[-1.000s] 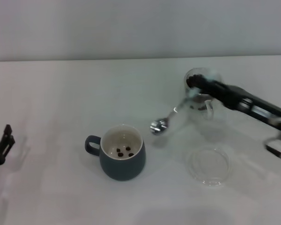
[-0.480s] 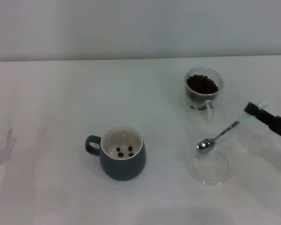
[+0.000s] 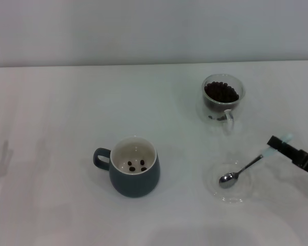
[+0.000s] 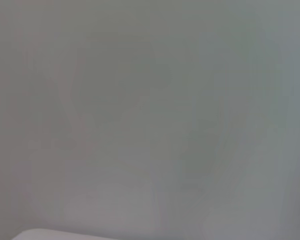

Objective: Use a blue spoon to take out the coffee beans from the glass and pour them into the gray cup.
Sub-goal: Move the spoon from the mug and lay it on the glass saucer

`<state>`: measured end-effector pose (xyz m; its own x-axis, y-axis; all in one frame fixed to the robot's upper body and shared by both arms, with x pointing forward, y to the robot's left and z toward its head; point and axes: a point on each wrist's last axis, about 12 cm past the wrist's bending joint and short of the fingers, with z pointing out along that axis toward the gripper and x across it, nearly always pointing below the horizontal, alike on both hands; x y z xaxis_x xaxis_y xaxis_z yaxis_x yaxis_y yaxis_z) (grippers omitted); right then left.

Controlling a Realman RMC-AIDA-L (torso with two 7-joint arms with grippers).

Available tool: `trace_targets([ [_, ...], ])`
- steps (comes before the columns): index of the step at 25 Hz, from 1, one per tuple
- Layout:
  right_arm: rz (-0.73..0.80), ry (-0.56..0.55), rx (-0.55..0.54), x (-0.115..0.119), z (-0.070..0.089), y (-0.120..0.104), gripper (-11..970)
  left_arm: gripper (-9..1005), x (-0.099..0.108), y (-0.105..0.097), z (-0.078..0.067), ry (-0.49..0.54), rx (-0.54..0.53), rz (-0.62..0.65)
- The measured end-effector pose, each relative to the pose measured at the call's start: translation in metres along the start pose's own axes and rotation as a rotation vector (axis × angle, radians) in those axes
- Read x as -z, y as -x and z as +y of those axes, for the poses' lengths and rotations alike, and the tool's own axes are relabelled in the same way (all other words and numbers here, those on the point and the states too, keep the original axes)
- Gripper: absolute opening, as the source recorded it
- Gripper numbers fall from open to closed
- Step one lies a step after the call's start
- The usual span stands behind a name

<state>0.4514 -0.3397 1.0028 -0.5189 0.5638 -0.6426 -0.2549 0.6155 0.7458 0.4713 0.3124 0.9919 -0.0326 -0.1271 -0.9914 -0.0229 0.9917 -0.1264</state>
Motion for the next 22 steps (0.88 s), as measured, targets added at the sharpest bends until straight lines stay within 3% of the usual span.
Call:
trace_targets([
  [15,0.01,-0.002,-0.028,-0.009,0.005,-0.017,153,864,0.0,0.001,-0.002,-0.003,0.006,-0.007],
  [22,0.003,-0.045,0.023,-0.009,0.0,-0.015,155,864,-0.001,0.001,-0.002,-0.005,0.007,-0.009],
])
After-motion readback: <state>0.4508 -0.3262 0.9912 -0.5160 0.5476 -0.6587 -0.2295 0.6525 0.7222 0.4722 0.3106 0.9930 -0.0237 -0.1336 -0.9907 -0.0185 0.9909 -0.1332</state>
